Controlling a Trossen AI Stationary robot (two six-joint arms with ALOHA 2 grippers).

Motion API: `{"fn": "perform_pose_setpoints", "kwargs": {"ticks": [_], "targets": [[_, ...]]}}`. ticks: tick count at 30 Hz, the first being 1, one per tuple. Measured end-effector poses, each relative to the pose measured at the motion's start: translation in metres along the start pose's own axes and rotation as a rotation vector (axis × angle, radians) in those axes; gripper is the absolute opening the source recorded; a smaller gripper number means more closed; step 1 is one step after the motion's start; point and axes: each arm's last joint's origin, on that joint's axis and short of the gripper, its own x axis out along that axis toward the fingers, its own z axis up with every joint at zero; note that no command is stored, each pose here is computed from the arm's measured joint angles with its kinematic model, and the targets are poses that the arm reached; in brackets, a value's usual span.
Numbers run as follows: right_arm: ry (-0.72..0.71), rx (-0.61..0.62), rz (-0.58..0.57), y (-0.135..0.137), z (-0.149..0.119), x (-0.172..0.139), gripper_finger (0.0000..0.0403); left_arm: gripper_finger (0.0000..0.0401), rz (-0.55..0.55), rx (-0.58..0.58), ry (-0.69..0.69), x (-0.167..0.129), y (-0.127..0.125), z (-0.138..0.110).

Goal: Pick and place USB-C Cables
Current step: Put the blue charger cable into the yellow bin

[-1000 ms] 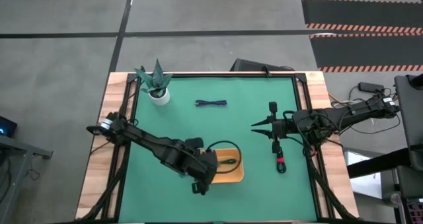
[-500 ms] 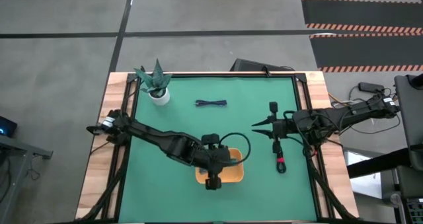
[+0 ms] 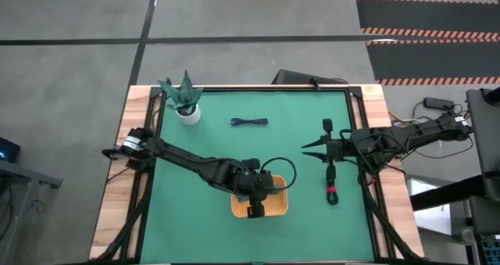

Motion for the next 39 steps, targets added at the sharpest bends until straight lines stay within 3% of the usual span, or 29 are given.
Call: {"fn": "perform_pose_setpoints", "kwargs": {"ticks": [20,39], "targets": [[0.002,0.001,0.0,0.0,-0.001,0.0,0.0068,0.0004,-0.033,-0.024,-0.02,0.038,0.013,-0.031],[0.003,0.007,0.001,0.0,-0.001,0.0,0.0068,0.0004,-0.088,-0.088,-0.015,0.051,0.019,-0.044]]}}
